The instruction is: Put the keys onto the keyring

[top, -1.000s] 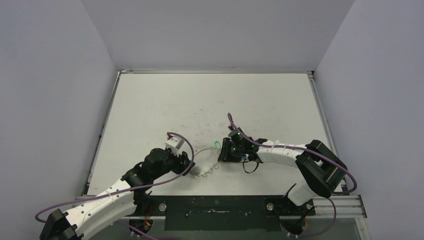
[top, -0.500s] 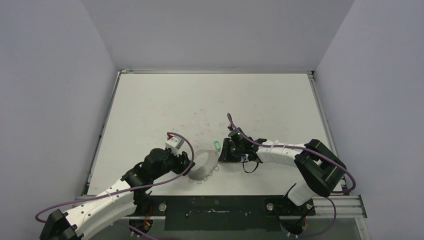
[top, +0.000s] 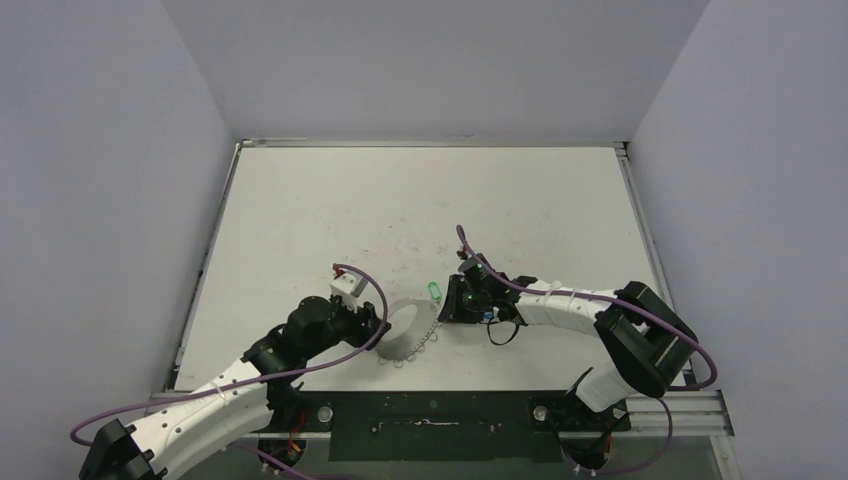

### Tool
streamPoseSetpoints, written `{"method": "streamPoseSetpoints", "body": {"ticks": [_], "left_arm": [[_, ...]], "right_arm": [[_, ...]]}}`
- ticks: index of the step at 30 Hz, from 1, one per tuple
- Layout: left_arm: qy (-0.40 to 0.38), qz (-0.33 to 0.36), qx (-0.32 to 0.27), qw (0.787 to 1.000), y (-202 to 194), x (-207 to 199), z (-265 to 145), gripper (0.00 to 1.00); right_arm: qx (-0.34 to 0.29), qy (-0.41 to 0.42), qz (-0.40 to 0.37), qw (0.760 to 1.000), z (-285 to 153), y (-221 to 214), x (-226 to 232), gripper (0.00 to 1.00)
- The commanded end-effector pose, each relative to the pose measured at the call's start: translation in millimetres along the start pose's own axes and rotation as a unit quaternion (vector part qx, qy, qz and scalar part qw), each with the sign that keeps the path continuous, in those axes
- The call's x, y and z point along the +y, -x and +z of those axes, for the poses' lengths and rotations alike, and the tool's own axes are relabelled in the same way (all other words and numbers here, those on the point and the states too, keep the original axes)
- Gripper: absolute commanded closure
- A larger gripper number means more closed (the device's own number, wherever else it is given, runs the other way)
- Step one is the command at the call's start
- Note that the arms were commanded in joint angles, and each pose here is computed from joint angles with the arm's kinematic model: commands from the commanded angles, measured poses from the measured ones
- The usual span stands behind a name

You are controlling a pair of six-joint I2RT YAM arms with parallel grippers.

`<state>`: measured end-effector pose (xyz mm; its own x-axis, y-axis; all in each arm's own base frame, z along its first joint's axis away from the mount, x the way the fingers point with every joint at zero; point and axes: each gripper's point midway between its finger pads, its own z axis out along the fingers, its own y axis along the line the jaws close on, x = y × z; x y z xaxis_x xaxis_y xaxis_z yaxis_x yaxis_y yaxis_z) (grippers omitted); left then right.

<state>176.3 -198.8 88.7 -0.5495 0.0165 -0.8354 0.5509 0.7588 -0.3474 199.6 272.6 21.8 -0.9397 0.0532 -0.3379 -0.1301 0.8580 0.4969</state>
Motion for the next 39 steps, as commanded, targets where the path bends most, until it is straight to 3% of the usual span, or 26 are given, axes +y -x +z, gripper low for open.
{"method": "streamPoseSetpoints", "body": {"ticks": [1,15,17,20,22,29,39], "left_arm": [[-0.017,0.009,-0.031,0.999,17.4,-7.5,-0.8,0.47],[-0.018,0.017,-0.04,0.999,22.2,-8.2,-2.6,0.47],[-0.018,0.021,-0.043,0.999,24.2,-8.5,-3.1,0.47],[-0.019,0.025,-0.049,0.998,28.6,-9.5,-4.1,0.47],[-0.02,0.03,-0.052,0.998,31.1,-10.3,-4.6,0.46],[-0.017,0.05,-0.05,0.997,32.9,-8.8,-8.2,0.46],[-0.037,0.09,-0.082,0.992,47.3,-16.1,-15.4,0.46]], "right_arm": [[-0.017,0.026,0.002,1.0,1.2,9.7,11.1,0.85],[-0.004,0.032,0.001,0.999,5.1,7.8,12.3,0.8],[-0.002,0.033,-0.001,0.999,5.7,6.9,12.5,0.84],[-0.002,0.034,-0.006,0.999,3.6,8.1,14.1,0.98],[-0.004,0.032,-0.018,0.999,-0.2,10.6,15.2,1.0],[-0.027,0.038,-0.114,0.992,-36.2,32.6,32.5,1.0],[-0.103,0.089,-0.259,0.956,-88.6,57.9,63.5,1.0]]}}
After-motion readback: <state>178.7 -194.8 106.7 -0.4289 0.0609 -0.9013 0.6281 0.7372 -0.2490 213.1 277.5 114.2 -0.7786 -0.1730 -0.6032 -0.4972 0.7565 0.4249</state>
